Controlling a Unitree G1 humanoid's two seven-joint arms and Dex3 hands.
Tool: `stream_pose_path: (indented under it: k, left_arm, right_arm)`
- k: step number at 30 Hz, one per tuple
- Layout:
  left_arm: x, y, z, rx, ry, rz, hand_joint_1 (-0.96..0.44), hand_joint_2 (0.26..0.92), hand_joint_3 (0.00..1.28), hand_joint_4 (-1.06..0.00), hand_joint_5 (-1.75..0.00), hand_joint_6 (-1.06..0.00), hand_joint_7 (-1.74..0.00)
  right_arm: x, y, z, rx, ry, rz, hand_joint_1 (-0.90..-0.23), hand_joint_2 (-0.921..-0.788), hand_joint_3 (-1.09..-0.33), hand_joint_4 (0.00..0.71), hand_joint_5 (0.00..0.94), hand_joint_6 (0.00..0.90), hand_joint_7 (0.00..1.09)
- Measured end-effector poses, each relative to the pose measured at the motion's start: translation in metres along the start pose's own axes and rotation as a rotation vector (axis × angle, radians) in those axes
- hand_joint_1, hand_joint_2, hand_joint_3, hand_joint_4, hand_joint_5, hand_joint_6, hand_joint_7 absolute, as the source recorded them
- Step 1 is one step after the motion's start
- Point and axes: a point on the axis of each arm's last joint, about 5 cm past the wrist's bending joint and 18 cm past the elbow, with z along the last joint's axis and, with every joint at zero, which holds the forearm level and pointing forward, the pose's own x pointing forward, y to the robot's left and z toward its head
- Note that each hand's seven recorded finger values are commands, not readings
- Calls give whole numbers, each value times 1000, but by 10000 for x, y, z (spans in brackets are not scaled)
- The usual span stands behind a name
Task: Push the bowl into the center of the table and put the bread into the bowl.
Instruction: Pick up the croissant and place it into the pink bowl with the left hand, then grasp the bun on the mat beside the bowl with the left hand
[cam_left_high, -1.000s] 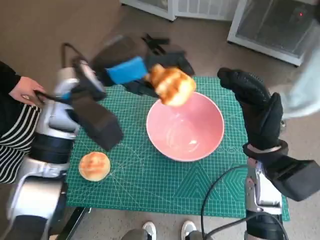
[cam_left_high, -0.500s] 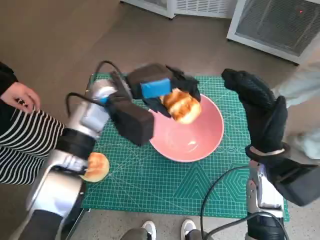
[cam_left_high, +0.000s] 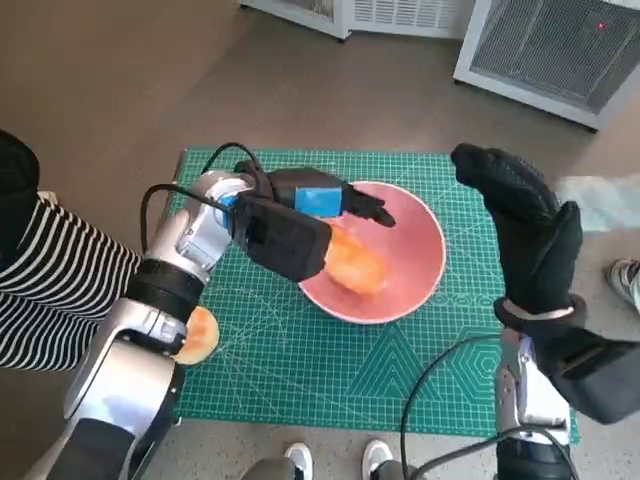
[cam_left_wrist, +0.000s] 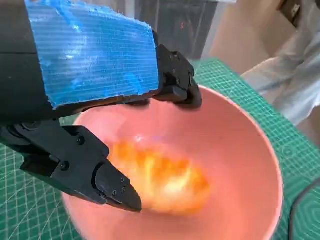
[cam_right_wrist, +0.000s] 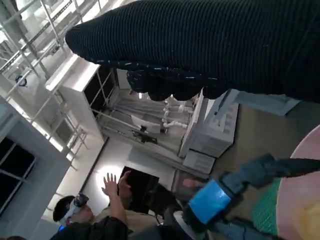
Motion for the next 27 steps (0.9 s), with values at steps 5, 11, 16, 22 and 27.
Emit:
stream_pose_path:
  k: [5, 11, 16, 22, 27]
  left_arm:
    - [-196, 39, -6, -16, -65, 82, -187, 768, 0, -12, -2, -180, -28]
    - [-678, 101, -87, -43, -107, 225, -196, 775, 4, -18, -4, -185, -26]
    - [-1200, 129, -144, -25, -58, 337, -286, 787, 10, -33, -9, -196, -33]
    - [-1691, 116, -187, -10, 59, 343, -280, 769, 2, -45, -11, -230, -53]
    - [-2015, 48, -231, -34, 153, 310, -282, 770, 3, -54, -12, -251, -66]
  right_arm:
    - [-5, 9, 0, 1, 1, -5, -695, -921, -676, 175, 6, 41, 477]
    - [-16, 23, 5, 4, -1, -10, -700, -921, -675, 176, 5, 44, 473]
    - [-26, 35, 9, 8, -2, -9, -704, -921, -674, 177, 5, 46, 470]
    - [-37, 49, 8, 15, 1, -9, -701, -921, -673, 177, 4, 49, 466]
    - [-35, 70, 3, 25, 1, -8, -698, -921, -674, 177, 4, 51, 464]
